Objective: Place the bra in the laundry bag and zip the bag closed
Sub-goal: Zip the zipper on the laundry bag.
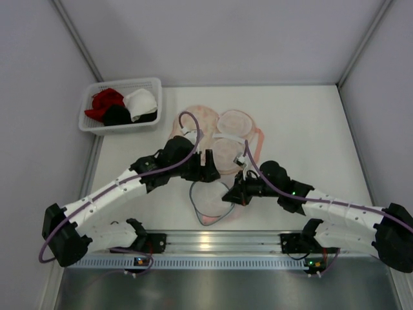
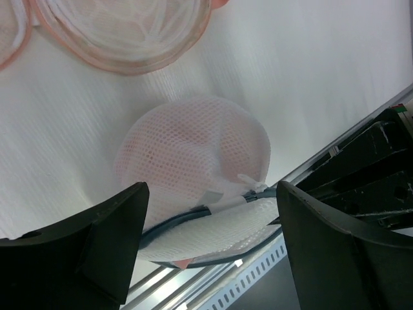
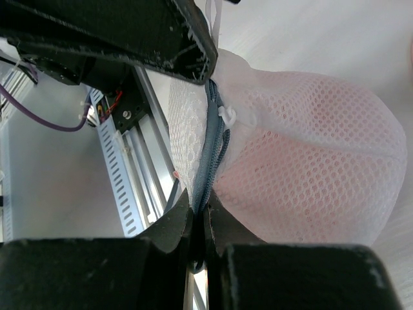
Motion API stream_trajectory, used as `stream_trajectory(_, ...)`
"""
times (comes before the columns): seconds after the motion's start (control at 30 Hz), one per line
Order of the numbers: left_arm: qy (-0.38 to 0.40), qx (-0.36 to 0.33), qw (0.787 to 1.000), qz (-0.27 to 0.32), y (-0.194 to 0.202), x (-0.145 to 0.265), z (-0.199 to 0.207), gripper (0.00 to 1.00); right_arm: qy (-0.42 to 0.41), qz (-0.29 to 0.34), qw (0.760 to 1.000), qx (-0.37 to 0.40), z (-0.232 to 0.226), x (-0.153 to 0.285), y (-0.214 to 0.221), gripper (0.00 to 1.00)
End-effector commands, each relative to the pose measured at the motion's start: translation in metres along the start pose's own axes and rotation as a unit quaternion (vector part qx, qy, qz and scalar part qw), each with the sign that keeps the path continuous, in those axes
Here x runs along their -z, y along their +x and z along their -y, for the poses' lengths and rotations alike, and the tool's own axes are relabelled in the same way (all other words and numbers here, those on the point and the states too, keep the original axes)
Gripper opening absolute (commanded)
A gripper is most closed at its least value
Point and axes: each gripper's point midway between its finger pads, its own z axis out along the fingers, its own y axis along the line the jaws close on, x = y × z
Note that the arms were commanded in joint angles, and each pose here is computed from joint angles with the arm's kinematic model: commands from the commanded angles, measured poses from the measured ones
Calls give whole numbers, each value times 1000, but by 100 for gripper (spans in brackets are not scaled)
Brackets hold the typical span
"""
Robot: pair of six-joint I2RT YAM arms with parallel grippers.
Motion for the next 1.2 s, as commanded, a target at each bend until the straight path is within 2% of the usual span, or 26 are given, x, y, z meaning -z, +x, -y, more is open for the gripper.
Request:
stream_trajectory(0.0,-32,25,997,70,-13,-1,6,86,-9,36,999,24,-9,1,-23,0)
stream_trajectory(0.13,-62,44,993,94,-15,-5,-3,70,-14,33,999,22,-11,1,-22,0)
stream_trajectory(0.17,-61,47,992,102,-17,-4,-2,64,-13,32,999,21,-10,1,-21,0)
stream_trajectory(0.37,-68,49,989,121,-17,-5,-6,46,-12,39,999,20,-11,2,-25,0)
stream_trajectory(0.4,-67,49,989,123,-18,-6,-5,35,-12,38,999,18,-11,2,-25,0)
stream_trajectory(0.47,-65,44,989,121,-16,-9,-3,22,-12,35,999,15,-11,1,-23,0)
stream_trajectory(0.5,-63,44,990,122,-16,-9,0,0,-10,32,999,12,-10,1,-23,0)
stream_trajectory(0.57,-63,35,989,128,-19,-9,3,0,-5,30,1000,9,-10,0,-23,0)
stream_trajectory(0.63,-58,21,988,139,-25,-3,8,0,6,29,1000,2,-9,2,-27,16)
stream_trajectory(0.67,-57,15,987,147,-29,2,10,0,6,30,1000,2,-11,3,-29,21)
stream_trajectory(0.8,-51,-9,981,185,-49,21,17,0,4,57,998,20,-23,18,-50,55)
stream_trajectory(0.87,-44,-14,981,189,-51,26,21,0,14,78,996,36,-27,28,-64,64)
stream_trajectory(0.97,-34,-13,983,180,-48,24,24,0,45,80,995,41,-22,39,-68,69)
stream_trajectory(1.17,-30,-21,979,199,-58,33,34,0,71,109,990,53,-13,45,-81,70)
